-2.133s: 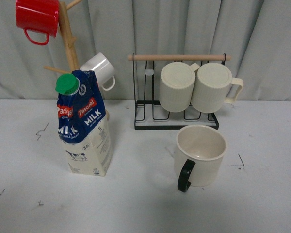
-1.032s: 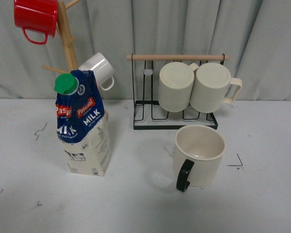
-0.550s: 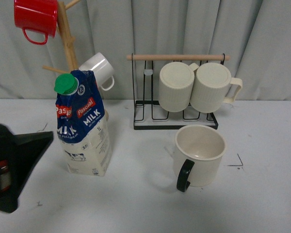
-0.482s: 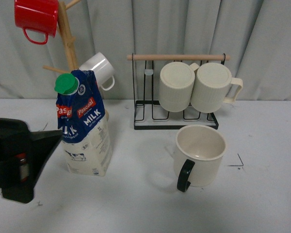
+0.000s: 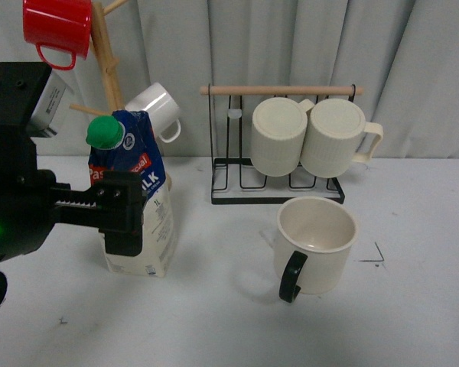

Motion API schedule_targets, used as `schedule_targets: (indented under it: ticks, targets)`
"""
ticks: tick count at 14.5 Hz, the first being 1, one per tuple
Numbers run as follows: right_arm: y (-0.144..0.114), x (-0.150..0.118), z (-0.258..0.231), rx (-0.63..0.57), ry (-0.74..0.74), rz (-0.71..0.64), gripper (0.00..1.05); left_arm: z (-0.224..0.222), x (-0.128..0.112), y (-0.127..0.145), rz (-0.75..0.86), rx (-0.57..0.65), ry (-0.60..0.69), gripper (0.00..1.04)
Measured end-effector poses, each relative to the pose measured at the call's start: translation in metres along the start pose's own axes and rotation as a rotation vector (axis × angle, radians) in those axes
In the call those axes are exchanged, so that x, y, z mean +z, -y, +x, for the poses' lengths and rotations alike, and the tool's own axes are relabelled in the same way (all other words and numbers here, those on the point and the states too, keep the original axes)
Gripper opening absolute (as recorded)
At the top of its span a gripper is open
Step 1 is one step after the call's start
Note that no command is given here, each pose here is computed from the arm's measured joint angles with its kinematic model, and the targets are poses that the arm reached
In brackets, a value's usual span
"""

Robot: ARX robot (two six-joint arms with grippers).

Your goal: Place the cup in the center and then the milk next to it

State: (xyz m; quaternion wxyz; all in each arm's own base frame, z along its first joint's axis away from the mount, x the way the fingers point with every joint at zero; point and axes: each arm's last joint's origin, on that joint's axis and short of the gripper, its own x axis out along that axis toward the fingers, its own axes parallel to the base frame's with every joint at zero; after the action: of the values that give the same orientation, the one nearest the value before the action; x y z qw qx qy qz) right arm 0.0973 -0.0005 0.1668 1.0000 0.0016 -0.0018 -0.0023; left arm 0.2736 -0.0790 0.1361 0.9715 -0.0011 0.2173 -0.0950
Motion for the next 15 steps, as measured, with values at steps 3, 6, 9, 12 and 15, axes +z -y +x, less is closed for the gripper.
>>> schedule_targets:
  ticks: [3,6,9,12,15]
  targets:
    - [0.0,0.0,0.0,0.0,0.0,0.0,0.98,0.022,0.013,0.003,0.0,0.031,0.039,0.98]
    - [0.0,0.0,0.0,0.0,0.0,0.0,0.98,0.038,0.018,0.004,-0.026,0.097,0.062,0.67]
    - [0.0,0.0,0.0,0.0,0.0,0.0,0.98,0.038,0.018,0.004,-0.029,0.107,0.063,0.35]
    - [0.0,0.0,0.0,0.0,0.0,0.0,0.98,0.033,0.021,0.012,-0.033,0.115,0.057,0.1]
    - [0.0,0.0,0.0,0.0,0.0,0.0,0.98,0.023,0.027,0.022,-0.027,0.129,0.059,0.05]
